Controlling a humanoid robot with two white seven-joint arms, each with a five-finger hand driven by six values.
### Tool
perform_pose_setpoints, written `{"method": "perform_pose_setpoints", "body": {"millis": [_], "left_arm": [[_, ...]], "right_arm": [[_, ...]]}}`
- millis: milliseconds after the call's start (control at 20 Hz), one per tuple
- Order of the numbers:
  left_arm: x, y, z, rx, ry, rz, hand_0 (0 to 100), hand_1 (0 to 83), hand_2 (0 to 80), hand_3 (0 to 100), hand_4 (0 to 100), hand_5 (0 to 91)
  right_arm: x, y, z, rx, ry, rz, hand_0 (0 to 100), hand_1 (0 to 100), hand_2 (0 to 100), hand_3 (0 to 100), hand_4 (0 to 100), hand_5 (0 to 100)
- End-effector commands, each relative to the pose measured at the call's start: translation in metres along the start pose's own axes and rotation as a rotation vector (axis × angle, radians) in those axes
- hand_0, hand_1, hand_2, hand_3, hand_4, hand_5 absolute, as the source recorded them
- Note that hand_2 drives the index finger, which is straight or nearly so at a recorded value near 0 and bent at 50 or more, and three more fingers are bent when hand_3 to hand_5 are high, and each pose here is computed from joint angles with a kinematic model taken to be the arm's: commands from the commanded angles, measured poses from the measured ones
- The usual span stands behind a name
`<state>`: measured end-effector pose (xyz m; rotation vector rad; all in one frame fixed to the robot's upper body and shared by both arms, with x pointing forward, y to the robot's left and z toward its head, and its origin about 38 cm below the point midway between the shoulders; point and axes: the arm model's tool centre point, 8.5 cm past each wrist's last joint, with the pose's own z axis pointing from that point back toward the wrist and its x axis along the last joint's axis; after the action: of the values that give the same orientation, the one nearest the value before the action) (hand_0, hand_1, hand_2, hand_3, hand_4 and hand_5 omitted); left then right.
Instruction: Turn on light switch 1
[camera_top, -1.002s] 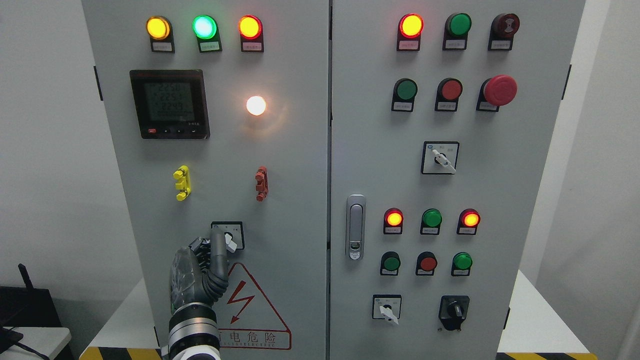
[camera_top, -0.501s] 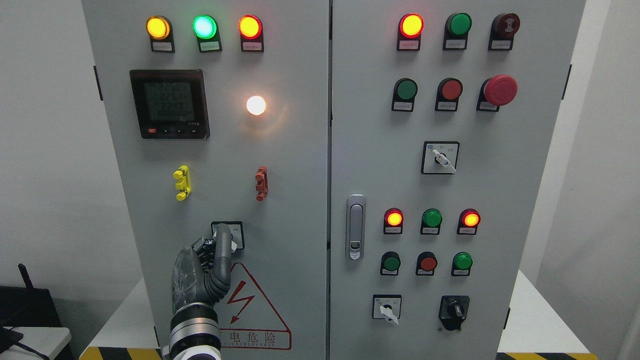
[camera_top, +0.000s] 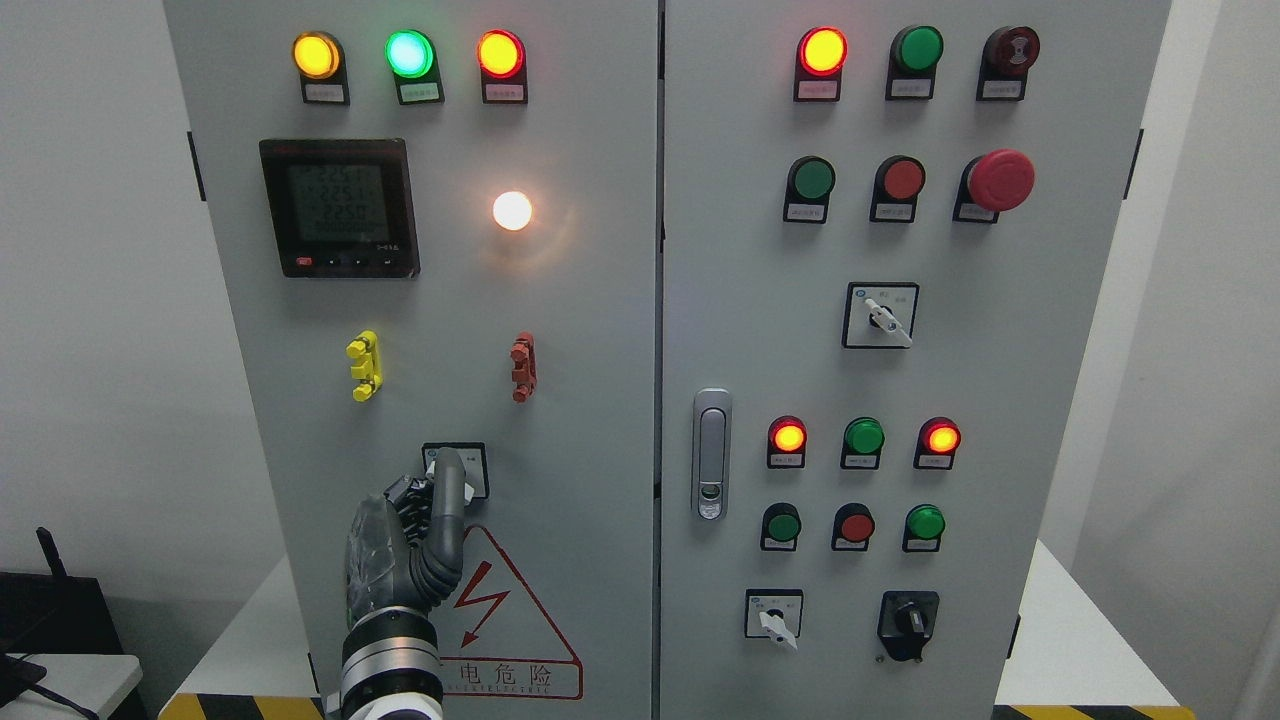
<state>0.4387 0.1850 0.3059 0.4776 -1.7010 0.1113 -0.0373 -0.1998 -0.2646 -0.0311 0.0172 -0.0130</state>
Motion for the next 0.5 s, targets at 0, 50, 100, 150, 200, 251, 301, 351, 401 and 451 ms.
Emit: {"method": "perform_pose_setpoints", "body": {"millis": [0, 50, 100, 150, 200, 251, 301, 351, 401, 451], "left_arm": [[-0.0024, -0.0003, 0.0011, -0.001, 0.005, 0.0, 31, 12.0, 44.7, 85, 89, 86.8], [-0.0047, 0.0005, 0.0014, 0.0, 0.011, 0.0, 30, 12.0, 44.8, 85, 89, 86.8], [-0.0072, 0.0009, 0.002, 0.001, 0.015, -0.002, 30, 12.1, 44.9, 85, 90, 86.8], [-0.0095, 0.0017, 0.0023, 0.002, 0.021, -0.002, 30, 12.1, 44.9, 85, 90, 86.8], [-0.0101, 0.0016, 0.0025, 0.002, 0.023, -0.003, 30, 12.0, 45.0, 85, 90, 86.8], [-0.0093, 0.0021, 0.0028, 0.003, 0.02, -0.001, 30, 12.1, 45.1, 85, 90, 86.8], [-0.0087, 0.0023, 0.003, 0.003, 0.017, 0.0, 30, 12.2, 45.1, 85, 90, 86.8], [-0.0087, 0.0023, 0.003, 0.003, 0.017, 0.0, 30, 12.3, 45.3, 85, 90, 86.8], [-0.0085, 0.0022, 0.003, 0.002, 0.016, 0.002, 30, 12.3, 45.3, 85, 90, 86.8], [-0.0085, 0.0019, 0.003, -0.001, 0.016, 0.006, 30, 12.2, 45.5, 85, 90, 86.8]], "right_arm": [[0.0007, -0.0001, 0.0, 0.0, 0.0, -0.007, 12, 39, 0, 0, 0, 0], [0.0008, 0.0009, 0.0, 0.002, -0.002, -0.008, 12, 39, 0, 0, 0, 0], [0.0008, 0.0009, 0.0, 0.002, -0.002, -0.008, 12, 39, 0, 0, 0, 0], [-0.0001, 0.0009, 0.0001, 0.002, 0.0, -0.008, 12, 39, 0, 0, 0, 0], [-0.0002, 0.0009, 0.0001, 0.002, 0.0, -0.008, 12, 39, 0, 0, 0, 0], [-0.0002, 0.0009, 0.0001, 0.002, 0.0, -0.008, 12, 39, 0, 0, 0, 0], [0.0008, 0.0, 0.0, 0.0, -0.002, -0.008, 12, 39, 0, 0, 0, 0], [-0.0003, 0.0009, 0.0001, 0.002, 0.001, -0.008, 12, 39, 0, 0, 0, 0], [0.0008, 0.0, 0.0, 0.0, -0.002, -0.008, 12, 39, 0, 0, 0, 0], [0.0008, 0.0009, 0.0, 0.002, -0.002, -0.008, 12, 39, 0, 0, 0, 0]]}}
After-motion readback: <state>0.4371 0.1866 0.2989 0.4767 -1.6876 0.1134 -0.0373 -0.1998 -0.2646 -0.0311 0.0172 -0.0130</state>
